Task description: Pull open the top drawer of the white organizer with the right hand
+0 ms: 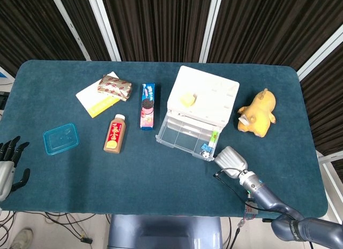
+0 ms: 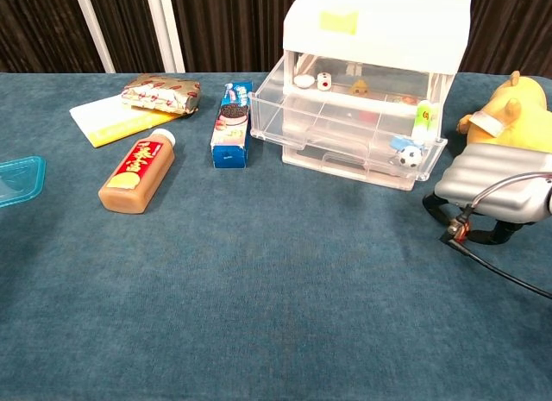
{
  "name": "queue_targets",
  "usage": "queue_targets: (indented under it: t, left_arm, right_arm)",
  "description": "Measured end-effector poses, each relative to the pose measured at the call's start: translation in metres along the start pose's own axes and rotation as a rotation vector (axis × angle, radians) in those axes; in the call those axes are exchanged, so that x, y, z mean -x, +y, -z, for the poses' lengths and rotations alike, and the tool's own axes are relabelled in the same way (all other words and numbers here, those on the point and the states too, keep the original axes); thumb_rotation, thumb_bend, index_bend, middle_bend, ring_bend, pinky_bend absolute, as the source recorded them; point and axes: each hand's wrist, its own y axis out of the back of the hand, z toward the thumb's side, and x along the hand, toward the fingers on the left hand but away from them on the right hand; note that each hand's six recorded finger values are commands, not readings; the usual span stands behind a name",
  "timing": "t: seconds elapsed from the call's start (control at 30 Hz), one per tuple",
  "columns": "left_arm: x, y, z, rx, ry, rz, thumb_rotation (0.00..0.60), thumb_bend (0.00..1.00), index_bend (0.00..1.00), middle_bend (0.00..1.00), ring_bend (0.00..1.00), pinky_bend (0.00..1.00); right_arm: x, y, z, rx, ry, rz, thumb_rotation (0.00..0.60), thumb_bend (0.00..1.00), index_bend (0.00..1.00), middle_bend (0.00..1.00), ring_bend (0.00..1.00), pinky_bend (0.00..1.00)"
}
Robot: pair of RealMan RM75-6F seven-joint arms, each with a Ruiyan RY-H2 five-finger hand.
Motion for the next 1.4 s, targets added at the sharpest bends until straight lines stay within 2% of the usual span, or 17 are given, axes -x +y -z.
queue_targets:
  t: [0.1,0.27,0.47,0.73,0.87,1.1,1.2,1.27,1.4]
  left_arm:
    - [0.000,0.000,0.000,-0.001,0.000,0.001,0.600,0.44,0.11,0.00,0.00,0.00]
    - [0.000,0.000,0.000,-0.001,0.001,0.000,0.600,0.44,0.11,0.00,0.00,0.00]
    - [0.000,0.000,0.000,-0.002,0.002,0.001,0.600,0.44,0.11,0.00,0.00,0.00]
    - [0.000,-0.001,0.001,-0.004,0.003,0.002,0.600,0.44,0.11,0.00,0.00,0.00]
    - [0.000,-0.001,0.001,-0.005,0.003,0.004,0.600,0.44,0.11,0.00,0.00,0.00]
    - [0.000,-0.001,-0.001,-0.006,-0.002,0.002,0.600,0.44,0.11,0.00,0.00,0.00]
    - [0.001,0.000,-0.001,-0.007,-0.003,-0.002,0.600,0.44,0.11,0.00,0.00,0.00]
    - [0.001,0.000,-0.001,-0.008,-0.003,-0.002,0.600,0.44,0.11,0.00,0.00,0.00]
    - [0.001,0.001,-0.002,-0.009,-0.005,-0.006,0.600,0.44,0.11,0.00,0.00,0.00]
  right_arm:
    - [0.000,0.001,0.001,-0.001,-0.006,0.007,0.600,0.35,0.56,0.95,1.00,1.00]
    - [-0.001,0.001,0.001,-0.006,-0.012,0.010,0.600,0.32,0.38,0.95,1.00,1.00]
    - [-0.003,-0.002,0.001,-0.011,-0.011,-0.014,0.600,0.29,0.28,0.95,1.00,1.00]
    - [-0.006,0.000,0.006,-0.030,-0.037,-0.018,0.600,0.29,0.25,0.94,1.00,1.00]
    - [-0.012,0.005,0.021,-0.025,-0.086,-0.003,0.600,0.29,0.25,0.94,1.00,1.00]
    - [-0.039,-0.001,0.055,-0.035,-0.163,-0.034,0.600,0.29,0.25,0.93,1.00,1.00]
    - [-0.054,-0.004,0.075,-0.021,-0.224,-0.049,0.600,0.27,0.24,0.87,0.96,0.98]
    - [-0.063,-0.005,0.090,0.001,-0.272,-0.064,0.600,0.26,0.23,0.77,0.88,0.90]
    - [-0.081,-0.001,0.121,0.091,-0.401,-0.068,0.600,0.25,0.20,0.51,0.68,0.66]
